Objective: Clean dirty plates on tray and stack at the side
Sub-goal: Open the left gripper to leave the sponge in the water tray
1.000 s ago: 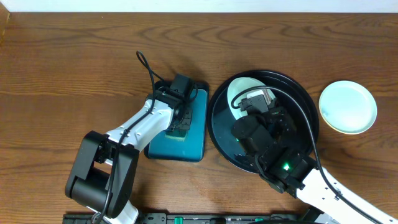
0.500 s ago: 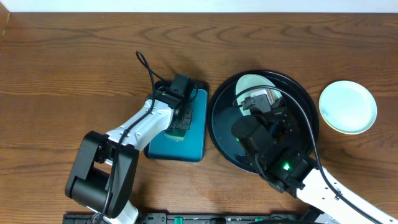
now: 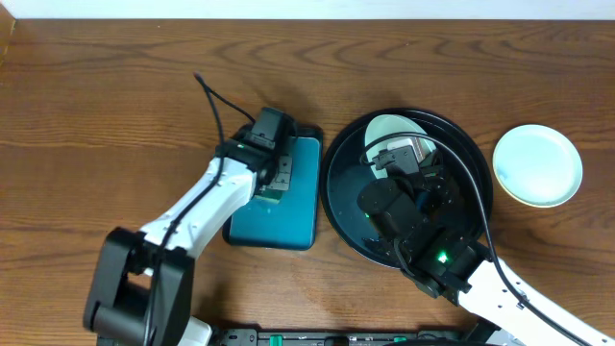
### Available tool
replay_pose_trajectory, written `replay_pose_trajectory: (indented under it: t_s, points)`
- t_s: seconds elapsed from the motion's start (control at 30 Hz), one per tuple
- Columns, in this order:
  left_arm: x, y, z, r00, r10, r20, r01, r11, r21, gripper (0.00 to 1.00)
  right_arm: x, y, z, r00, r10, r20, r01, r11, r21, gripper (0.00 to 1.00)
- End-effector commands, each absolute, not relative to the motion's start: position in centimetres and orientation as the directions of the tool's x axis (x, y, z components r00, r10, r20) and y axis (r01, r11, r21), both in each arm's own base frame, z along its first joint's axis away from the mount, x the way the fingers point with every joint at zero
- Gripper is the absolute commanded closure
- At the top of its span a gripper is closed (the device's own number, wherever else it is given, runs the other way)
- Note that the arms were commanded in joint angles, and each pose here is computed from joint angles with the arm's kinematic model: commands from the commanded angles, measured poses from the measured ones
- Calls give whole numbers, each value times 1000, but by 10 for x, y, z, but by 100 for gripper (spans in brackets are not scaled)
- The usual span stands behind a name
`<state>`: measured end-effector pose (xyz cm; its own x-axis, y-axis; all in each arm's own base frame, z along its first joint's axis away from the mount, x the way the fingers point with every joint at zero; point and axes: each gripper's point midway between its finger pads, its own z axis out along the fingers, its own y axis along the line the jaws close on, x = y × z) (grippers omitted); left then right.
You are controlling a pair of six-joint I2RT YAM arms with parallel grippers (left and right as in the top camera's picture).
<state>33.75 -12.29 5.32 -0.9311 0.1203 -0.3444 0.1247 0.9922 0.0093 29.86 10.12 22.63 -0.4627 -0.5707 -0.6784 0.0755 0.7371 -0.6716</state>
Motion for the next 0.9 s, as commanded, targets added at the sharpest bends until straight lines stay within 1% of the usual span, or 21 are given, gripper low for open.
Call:
replay_pose_trajectory:
  t_s: [0.0,0.13,0.47,0.6,0.77,0.83,0.87]
  points:
    - [348,-121,65,-917,114,-382,117,993,15,92,297,98,232,-455,-564,-689,108,733,-672,99]
    - [337,-122,48,-935,112,-336,119,993,-1,93,297,98,232,-455,-564,-689,108,733,-672,99]
    - [320,-115,-7,-977,117,-181,112,993,41,93,297,98,232,-456,-565,-688,108,733,-672,99]
    - [322,-116,-4,-975,117,-190,111,993,39,93,297,98,232,-455,-564,-689,107,733,-672,99]
    - [329,-119,20,-960,111,-258,110,994,18,92,297,98,232,-455,-564,-689,107,733,-672,99]
    - [332,-120,35,-948,106,-300,109,994,6,83,297,98,232,-455,-564,-689,106,733,-671,99]
    - [334,-120,43,-941,102,-321,108,994,0,69,297,98,232,-455,-564,-689,106,733,-671,99]
